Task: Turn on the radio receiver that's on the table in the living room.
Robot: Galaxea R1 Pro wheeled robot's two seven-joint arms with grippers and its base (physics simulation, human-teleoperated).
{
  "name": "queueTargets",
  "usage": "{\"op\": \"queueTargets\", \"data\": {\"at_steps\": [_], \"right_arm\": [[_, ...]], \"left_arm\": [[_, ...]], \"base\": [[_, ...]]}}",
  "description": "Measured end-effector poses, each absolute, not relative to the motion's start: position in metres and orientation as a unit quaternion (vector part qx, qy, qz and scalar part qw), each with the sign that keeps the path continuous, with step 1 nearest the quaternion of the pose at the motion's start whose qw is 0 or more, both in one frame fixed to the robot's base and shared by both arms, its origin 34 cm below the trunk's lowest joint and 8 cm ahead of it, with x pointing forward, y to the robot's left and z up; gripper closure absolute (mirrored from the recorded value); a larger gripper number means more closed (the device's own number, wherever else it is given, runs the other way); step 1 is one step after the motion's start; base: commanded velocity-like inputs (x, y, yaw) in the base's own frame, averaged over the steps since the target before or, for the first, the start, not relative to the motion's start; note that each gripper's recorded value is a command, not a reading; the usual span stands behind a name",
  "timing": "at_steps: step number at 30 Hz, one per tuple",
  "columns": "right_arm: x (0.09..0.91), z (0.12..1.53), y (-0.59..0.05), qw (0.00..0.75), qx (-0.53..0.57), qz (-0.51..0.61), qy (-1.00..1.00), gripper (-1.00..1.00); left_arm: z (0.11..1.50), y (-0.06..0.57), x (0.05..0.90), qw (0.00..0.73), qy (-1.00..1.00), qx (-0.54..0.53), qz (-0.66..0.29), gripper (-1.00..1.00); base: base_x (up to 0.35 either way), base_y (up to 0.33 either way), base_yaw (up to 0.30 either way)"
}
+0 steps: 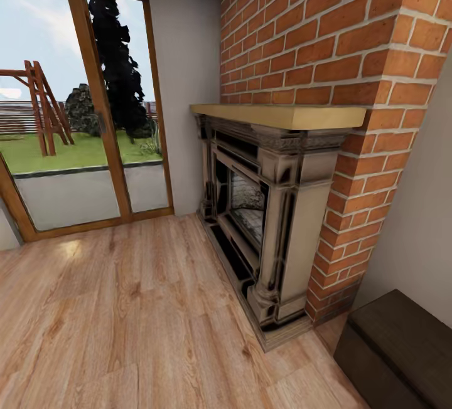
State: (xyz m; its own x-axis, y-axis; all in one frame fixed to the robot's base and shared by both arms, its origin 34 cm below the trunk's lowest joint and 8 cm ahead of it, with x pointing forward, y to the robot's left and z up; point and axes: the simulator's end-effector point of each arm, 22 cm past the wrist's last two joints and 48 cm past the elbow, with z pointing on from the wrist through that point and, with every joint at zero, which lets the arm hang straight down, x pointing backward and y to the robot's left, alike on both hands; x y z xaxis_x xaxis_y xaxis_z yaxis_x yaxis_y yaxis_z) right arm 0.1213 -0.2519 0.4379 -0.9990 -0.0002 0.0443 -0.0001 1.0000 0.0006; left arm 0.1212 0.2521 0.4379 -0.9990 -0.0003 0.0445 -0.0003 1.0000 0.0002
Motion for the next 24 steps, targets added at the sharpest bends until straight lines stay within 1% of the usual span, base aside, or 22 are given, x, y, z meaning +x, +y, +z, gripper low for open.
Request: {"op": "queueTargets", "data": {"at_steps": [2,6,11,24], "right_arm": [[0.126,0.438,-0.241,0.016,0.005,-0.011,-1.000,-1.00],[0.127,0.438,-0.241,0.016,0.016,-0.012,-1.000,-1.00],[0.133,0.438,-0.238,0.005,0.022,-0.014,-1.000,-1.00],[0.133,0.438,-0.238,0.004,0.058,-0.015,-0.998,-1.00]], "left_arm": [[0.438,0.254,0.121,0.021,-1.000,0.000,-0.002,-1.00],[0.438,0.254,0.121,0.020,-1.000,0.000,-0.002,-1.00],[0.438,0.254,0.135,-0.003,-1.000,0.002,-0.002,-1.00],[0.438,0.254,0.139,-0.010,-1.000,0.003,-0.002,-1.00]], "base": [[0.000,0.000,0.000],[0.000,0.000,0.000],[0.000,0.000,0.022],[0.000,0.000,0.269]]}}
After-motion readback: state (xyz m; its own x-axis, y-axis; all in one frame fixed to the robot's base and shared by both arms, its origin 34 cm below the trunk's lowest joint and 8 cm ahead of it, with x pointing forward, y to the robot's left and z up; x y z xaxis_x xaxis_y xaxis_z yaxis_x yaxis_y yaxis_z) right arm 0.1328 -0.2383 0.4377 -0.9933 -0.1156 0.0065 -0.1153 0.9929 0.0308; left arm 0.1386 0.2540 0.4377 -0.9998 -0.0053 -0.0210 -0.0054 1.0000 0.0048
